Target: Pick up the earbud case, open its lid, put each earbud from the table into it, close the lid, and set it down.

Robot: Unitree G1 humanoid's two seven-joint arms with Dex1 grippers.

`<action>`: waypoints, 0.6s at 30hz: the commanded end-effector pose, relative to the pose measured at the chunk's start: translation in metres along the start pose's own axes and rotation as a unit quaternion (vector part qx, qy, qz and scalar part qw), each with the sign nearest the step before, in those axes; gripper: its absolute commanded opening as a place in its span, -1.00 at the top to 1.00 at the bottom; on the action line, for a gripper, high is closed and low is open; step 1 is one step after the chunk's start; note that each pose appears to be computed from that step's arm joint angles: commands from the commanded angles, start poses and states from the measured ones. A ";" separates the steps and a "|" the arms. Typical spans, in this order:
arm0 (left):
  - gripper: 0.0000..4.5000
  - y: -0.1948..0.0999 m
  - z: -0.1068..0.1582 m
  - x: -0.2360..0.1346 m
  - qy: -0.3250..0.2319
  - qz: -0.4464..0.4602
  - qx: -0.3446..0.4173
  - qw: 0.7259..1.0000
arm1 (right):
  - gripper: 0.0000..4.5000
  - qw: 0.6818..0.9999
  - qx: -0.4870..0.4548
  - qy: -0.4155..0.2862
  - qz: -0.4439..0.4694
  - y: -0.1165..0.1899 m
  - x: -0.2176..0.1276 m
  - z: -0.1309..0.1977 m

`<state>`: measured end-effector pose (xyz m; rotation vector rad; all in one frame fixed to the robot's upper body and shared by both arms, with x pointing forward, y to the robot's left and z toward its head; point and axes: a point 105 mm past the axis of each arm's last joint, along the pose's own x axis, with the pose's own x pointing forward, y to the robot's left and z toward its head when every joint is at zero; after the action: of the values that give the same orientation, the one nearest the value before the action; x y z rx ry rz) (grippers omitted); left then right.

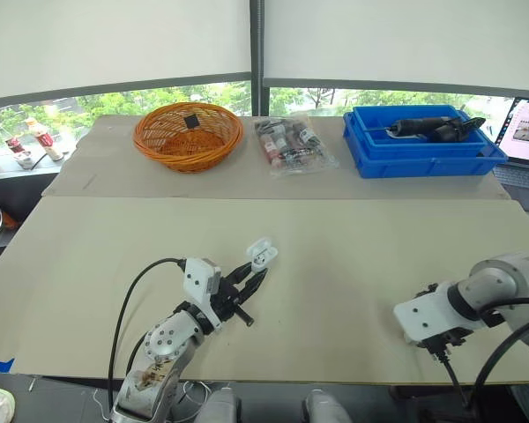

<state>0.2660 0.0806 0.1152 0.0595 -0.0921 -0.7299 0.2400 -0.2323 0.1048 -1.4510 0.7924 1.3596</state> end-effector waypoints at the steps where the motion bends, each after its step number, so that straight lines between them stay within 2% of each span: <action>1: 0.77 -0.001 0.009 0.000 -0.016 -0.003 0.011 1.000 | -0.21 1.000 0.005 -0.001 0.007 -0.001 0.002 0.000; 18: 0.77 -0.002 0.007 0.001 -0.016 -0.006 0.012 1.000 | -0.21 0.998 -0.006 -0.030 0.046 0.000 0.006 0.015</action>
<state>0.2656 0.0809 0.1145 0.0623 -0.0898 -0.7311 0.2403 -0.2236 0.1037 -1.4133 0.8278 1.4302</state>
